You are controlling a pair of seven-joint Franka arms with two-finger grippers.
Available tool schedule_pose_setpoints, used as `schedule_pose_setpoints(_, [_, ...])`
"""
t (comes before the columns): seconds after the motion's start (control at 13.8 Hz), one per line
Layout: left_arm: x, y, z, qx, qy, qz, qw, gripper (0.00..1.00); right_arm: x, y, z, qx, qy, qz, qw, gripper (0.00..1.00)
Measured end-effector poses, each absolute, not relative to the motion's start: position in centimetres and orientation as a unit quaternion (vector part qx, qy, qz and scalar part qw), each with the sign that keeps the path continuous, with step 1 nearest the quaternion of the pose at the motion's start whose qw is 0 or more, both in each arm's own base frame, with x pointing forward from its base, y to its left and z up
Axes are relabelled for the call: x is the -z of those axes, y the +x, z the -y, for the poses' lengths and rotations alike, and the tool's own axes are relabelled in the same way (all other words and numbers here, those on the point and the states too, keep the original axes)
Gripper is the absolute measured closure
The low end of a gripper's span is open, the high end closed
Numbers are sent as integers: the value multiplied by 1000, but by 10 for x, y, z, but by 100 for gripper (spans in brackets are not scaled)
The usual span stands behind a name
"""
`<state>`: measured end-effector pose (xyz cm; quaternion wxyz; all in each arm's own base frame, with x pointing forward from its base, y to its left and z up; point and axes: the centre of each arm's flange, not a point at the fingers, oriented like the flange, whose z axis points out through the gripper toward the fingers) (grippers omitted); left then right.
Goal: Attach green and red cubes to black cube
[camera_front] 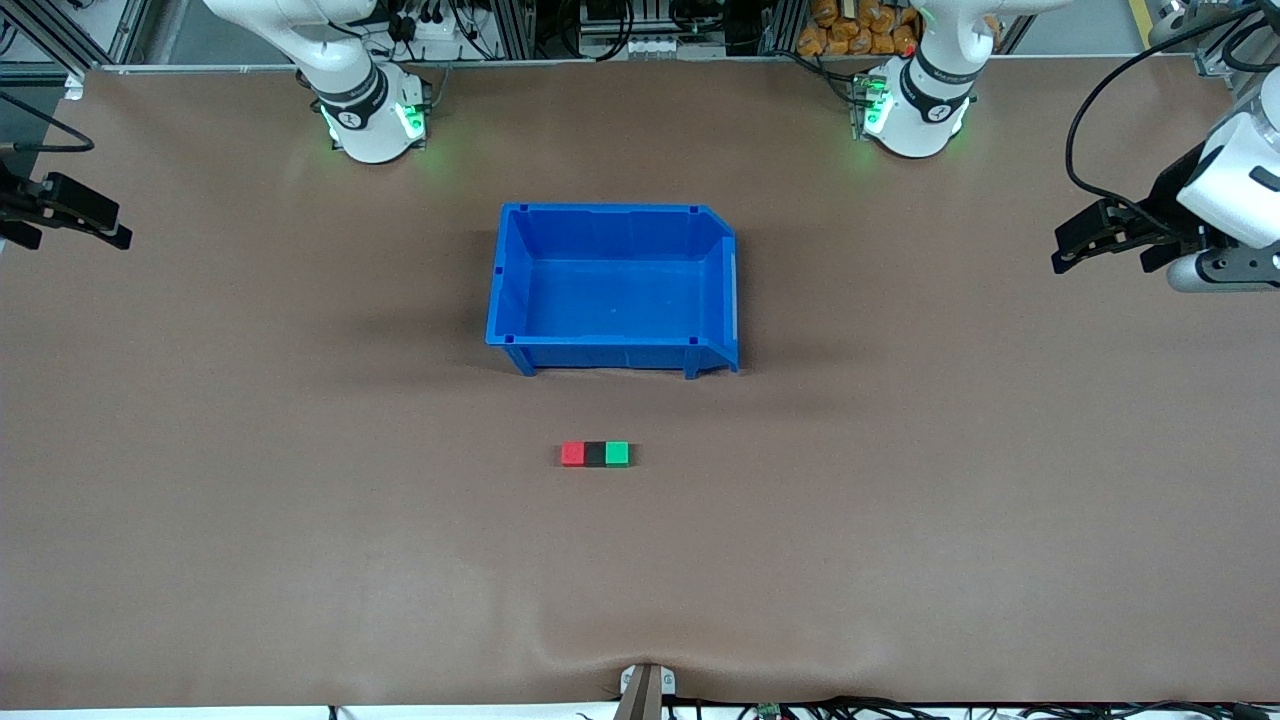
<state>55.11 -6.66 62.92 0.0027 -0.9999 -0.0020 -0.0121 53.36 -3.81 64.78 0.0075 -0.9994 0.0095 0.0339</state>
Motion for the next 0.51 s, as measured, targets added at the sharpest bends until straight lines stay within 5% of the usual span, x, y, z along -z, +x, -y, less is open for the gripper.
schedule_pose_setpoints(0.51, [-629,550,74,12,-1000,12,2,0,-647,534,38,-34,-999,-10,7,0])
